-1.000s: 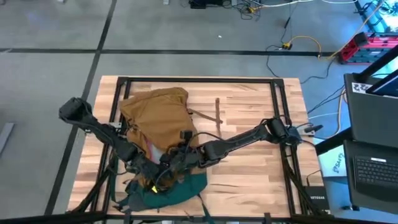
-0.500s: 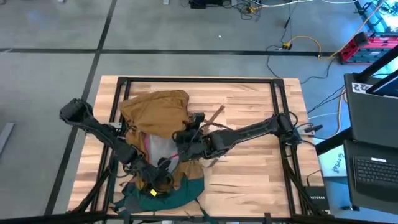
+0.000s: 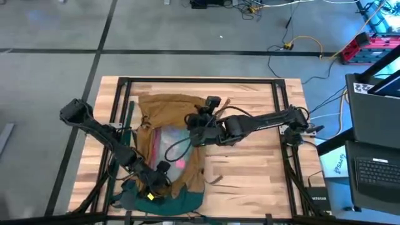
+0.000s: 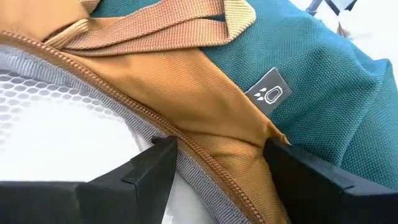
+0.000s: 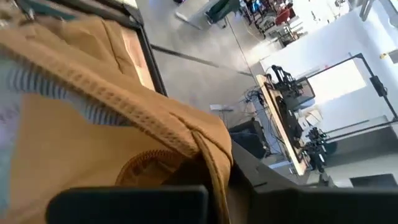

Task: Unpack backpack
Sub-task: Open the brown backpack

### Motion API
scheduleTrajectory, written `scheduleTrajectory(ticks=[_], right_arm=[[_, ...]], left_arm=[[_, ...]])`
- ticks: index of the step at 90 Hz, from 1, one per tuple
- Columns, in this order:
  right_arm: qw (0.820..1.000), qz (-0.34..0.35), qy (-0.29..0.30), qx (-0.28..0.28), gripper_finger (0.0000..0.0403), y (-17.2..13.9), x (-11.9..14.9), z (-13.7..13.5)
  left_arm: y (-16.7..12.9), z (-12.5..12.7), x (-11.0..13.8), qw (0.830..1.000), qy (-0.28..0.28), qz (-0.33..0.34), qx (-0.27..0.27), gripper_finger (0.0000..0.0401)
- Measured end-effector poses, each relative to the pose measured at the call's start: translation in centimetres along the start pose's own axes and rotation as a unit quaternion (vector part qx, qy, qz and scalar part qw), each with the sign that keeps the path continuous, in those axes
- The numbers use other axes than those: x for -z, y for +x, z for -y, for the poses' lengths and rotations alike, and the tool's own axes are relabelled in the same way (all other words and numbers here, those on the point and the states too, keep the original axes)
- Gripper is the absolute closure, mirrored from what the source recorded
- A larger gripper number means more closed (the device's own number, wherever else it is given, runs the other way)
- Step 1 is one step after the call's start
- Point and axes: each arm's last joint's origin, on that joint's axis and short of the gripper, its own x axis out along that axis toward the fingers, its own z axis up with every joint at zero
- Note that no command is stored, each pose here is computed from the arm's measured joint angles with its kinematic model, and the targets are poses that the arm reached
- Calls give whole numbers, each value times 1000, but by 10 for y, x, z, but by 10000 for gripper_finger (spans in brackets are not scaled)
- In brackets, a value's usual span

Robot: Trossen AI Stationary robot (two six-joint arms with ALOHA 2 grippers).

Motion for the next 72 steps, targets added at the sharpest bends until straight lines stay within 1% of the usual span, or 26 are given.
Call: scheduleTrajectory(ticks=[13,26,51,72], right_arm=[[999,-44,-5,19,402,7,13,7],[994,-95,15,45,402,12,30,23],[990,-120,32,70,402,2,44,49],[990,-110,65,58,402,-11,50,70]], left_arm=[[0,-5,2,1000,-9,-14,-13,164],[-1,-10,3,999,-15,-22,-23,164],[-3,-26,3,997,-38,-37,-54,164],[-9,-34,2,996,-28,-40,-68,164]])
